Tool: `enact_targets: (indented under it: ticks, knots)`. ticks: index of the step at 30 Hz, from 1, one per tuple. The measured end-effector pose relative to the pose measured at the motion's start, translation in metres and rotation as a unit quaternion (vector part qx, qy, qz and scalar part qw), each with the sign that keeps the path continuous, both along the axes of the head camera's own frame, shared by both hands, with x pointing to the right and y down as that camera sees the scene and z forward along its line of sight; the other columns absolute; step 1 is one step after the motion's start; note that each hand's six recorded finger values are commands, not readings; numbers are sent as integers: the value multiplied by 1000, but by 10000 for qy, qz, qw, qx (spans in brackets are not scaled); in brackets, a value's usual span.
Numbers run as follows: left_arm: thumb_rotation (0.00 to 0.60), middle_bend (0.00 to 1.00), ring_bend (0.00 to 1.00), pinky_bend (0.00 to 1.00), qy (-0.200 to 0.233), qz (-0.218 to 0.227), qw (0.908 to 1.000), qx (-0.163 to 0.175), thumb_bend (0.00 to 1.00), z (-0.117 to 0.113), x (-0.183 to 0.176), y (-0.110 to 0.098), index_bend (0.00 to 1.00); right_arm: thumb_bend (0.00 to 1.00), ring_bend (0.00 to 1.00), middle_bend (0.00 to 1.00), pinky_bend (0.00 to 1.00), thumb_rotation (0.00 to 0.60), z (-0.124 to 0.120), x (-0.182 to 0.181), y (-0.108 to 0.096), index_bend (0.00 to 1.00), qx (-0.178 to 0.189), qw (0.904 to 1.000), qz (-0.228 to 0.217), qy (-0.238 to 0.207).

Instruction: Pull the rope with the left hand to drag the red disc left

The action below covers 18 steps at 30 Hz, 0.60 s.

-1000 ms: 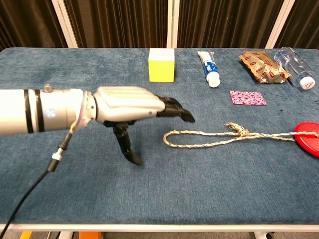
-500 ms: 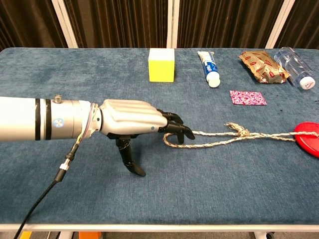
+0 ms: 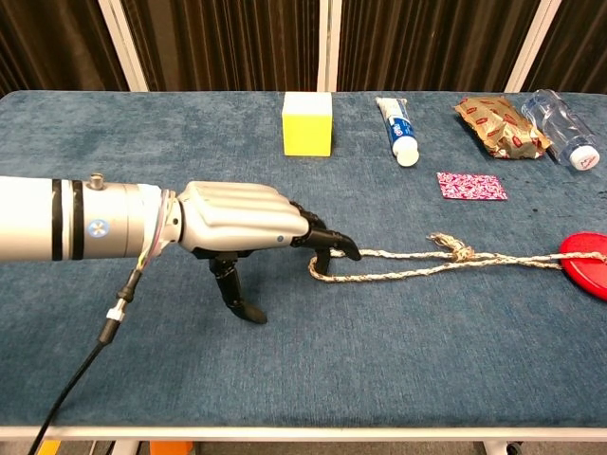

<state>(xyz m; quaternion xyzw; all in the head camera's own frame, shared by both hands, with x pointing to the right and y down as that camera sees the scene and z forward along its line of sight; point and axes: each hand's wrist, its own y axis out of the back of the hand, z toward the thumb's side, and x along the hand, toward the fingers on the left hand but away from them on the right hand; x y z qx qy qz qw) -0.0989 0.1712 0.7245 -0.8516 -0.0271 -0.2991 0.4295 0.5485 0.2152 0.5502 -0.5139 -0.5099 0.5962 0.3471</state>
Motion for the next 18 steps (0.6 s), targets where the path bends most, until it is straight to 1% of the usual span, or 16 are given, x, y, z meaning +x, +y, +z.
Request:
enact_targets:
  ticks: [5, 7, 11, 15, 18]
  knots:
    - [600, 703, 286, 273, -153, -23, 9999, 38, 194, 3, -6, 1, 112, 261, 0, 0, 0, 600, 0, 1, 0, 0, 12, 10000, 21, 4]
    - [600, 748, 329, 292, -172, -48, 9998, 28, 199, 2, -7, 2, 121, 263, 0, 0, 0, 600, 0, 2, 0, 0, 19, 10000, 27, 6]
    - [600, 806, 387, 296, -164, -123, 9998, 13, 224, 0, -10, 1, 138, 266, 0, 0, 0, 600, 0, 2, -1, 0, 32, 10000, 31, 10]
    - [600, 854, 449, 308, -134, -181, 9997, -3, 318, -4, -13, 1, 165, 268, 0, 0, 0, 600, 0, 2, -1, 0, 33, 10000, 45, 10]
    - [600, 890, 505, 333, -91, -233, 9997, 14, 363, -7, -16, 1, 191, 271, 0, 0, 0, 600, 1, 2, -1, 0, 20, 10000, 48, 8]
